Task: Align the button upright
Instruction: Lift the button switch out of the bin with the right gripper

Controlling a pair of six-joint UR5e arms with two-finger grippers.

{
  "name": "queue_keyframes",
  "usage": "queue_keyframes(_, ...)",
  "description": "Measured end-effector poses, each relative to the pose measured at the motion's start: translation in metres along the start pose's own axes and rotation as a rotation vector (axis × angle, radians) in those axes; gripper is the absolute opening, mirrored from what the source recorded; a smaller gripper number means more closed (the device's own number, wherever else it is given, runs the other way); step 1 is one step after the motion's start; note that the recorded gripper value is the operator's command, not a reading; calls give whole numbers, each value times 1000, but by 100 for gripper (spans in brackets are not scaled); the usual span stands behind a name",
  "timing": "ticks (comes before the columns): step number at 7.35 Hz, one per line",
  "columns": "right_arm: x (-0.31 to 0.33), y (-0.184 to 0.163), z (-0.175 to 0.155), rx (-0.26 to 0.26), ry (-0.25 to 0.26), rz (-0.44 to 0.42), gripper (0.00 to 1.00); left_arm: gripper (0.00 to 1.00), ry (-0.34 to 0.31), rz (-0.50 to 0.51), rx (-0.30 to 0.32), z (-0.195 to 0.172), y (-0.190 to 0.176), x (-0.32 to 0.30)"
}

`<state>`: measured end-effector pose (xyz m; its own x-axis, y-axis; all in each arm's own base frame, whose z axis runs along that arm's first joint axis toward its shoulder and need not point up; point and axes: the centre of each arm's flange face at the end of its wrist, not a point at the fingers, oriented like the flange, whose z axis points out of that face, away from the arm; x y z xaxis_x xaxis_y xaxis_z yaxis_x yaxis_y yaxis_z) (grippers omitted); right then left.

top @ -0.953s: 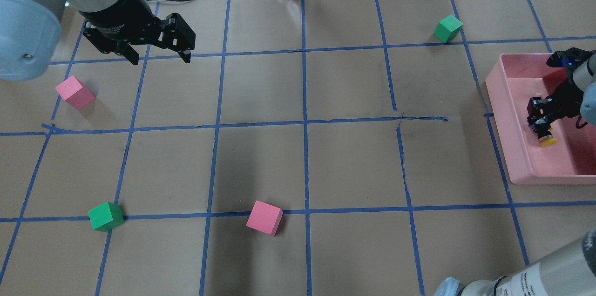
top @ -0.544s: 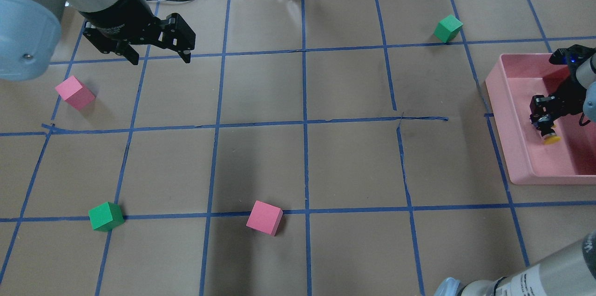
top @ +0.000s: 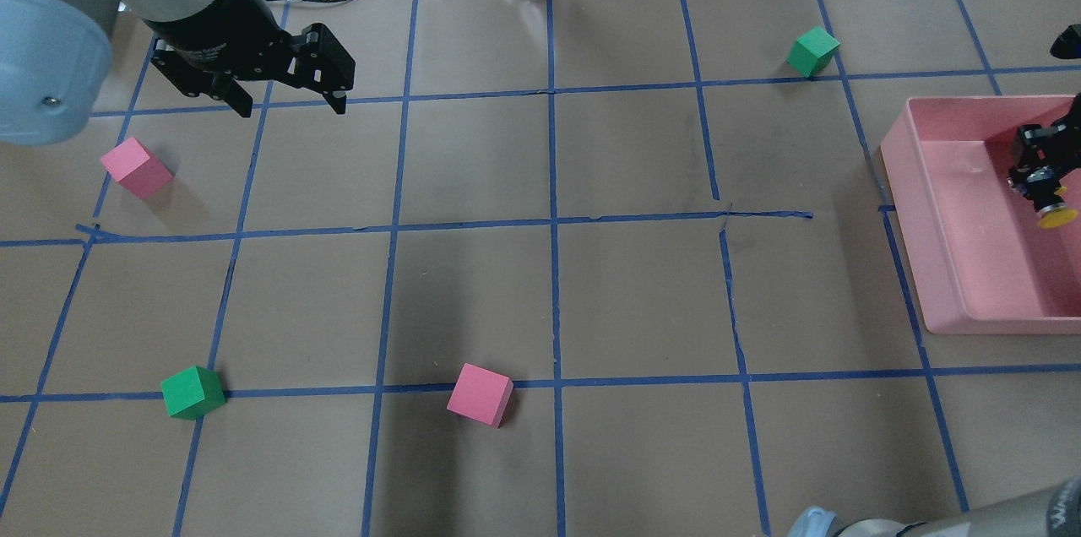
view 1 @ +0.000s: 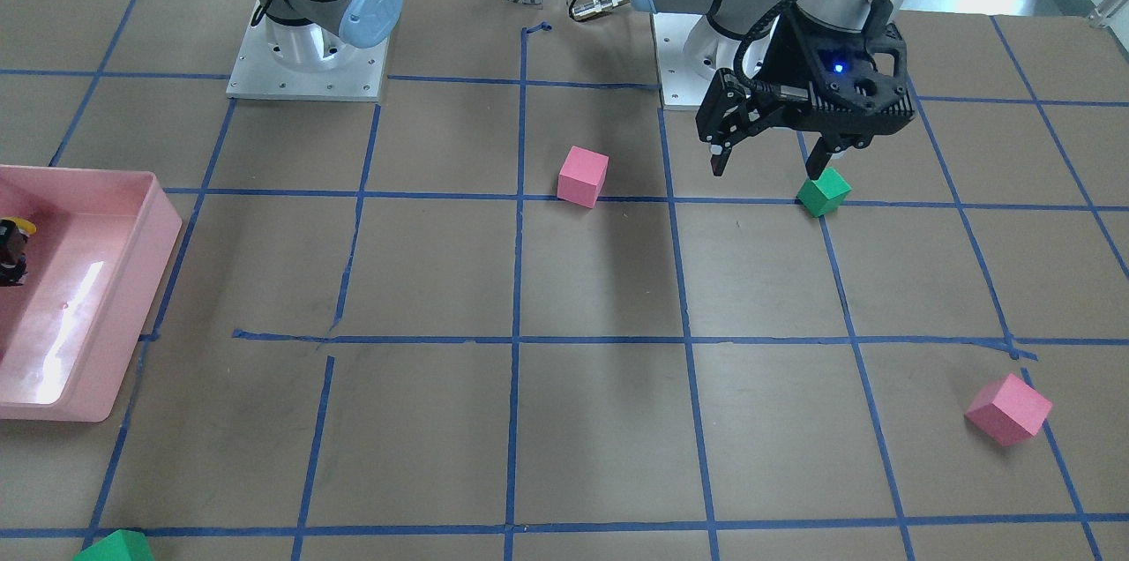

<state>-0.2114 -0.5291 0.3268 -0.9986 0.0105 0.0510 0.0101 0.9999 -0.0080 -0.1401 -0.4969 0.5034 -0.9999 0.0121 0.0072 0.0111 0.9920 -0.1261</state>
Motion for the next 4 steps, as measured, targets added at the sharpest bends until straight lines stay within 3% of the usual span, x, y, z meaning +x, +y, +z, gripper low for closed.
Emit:
queue_keyframes(2,-45,-24,-51,-6,-10,-76,2,100,0,0,0,0,0,0)
queue_keyframes(4,-140,-48,-77,13,-8,-109,2,100,1,0,0,0,0,0)
